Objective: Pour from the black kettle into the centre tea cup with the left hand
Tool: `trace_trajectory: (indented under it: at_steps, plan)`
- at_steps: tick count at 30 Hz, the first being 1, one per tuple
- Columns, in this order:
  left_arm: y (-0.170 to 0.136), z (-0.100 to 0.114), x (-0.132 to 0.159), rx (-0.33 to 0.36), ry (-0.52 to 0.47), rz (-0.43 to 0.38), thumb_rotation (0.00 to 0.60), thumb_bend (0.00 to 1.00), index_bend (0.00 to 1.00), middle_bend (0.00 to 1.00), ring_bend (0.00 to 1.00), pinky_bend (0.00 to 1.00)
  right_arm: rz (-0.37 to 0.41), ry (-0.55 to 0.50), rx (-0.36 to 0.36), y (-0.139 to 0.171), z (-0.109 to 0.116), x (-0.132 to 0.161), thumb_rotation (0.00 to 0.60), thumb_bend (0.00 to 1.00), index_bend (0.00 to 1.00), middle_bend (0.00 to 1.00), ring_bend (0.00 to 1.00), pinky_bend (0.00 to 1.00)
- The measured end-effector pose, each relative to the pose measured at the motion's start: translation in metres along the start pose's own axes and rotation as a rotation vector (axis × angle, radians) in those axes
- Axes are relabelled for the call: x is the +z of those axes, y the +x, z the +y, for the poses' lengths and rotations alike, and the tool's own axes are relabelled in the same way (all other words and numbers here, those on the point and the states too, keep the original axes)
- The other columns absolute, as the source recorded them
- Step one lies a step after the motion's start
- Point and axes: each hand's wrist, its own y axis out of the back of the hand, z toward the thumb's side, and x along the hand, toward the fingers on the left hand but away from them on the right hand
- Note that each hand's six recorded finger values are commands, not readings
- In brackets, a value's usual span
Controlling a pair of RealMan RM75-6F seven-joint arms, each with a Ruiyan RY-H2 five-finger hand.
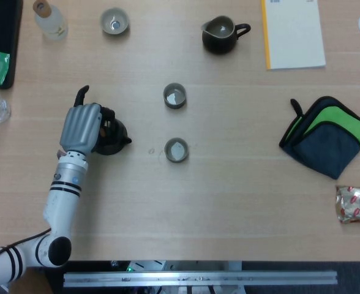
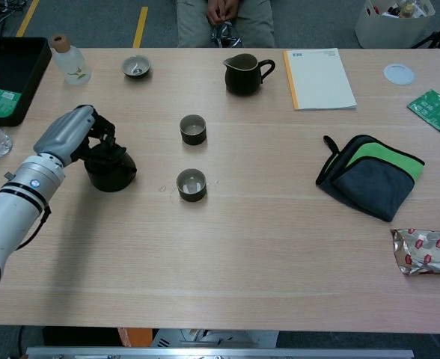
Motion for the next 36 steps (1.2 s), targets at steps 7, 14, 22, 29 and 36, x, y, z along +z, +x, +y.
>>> trace_trajectory:
  at_steps: [7, 14, 22, 29, 36]
  plan:
    - [0.0, 0.002, -0.001, -0.007, -0.031, 0.006, 0.518, 0.32, 0.45, 0.6, 0.47, 0.0, 0.002, -0.001, 0.001, 0.0, 0.0, 0.001, 0.6, 0.06, 0.09, 0.22, 0.11, 0.2]
    - [0.0, 0.0, -0.003, -0.015, -0.059, 0.015, 0.434, 0.32, 0.42, 0.56, 0.45, 0.0, 0.0, -0.001, 0.001, 0.0, 0.0, 0.001, 0.6, 0.06, 0.09, 0.22, 0.11, 0.2]
    - [-0.001, 0.003, -0.004, -0.024, -0.096, 0.02, 0.338, 0.32, 0.36, 0.45, 0.32, 0.0, 0.002, 0.0, -0.001, 0.0, 0.001, 0.001, 0.6, 0.06, 0.09, 0.22, 0.11, 0.2]
    - [-0.002, 0.011, -0.001, -0.004, -0.118, 0.002, 0.326, 0.32, 0.3, 0.36, 0.24, 0.0, 0.003, -0.001, -0.004, 0.001, 0.002, 0.001, 0.6, 0.06, 0.09, 0.22, 0.11, 0.2]
    - [-0.005, 0.029, 0.011, 0.042, -0.126, -0.058, 0.352, 0.32, 0.3, 0.35, 0.24, 0.0, -0.001, -0.001, -0.015, 0.001, 0.005, 0.0, 0.6, 0.06, 0.09, 0.22, 0.11, 0.2]
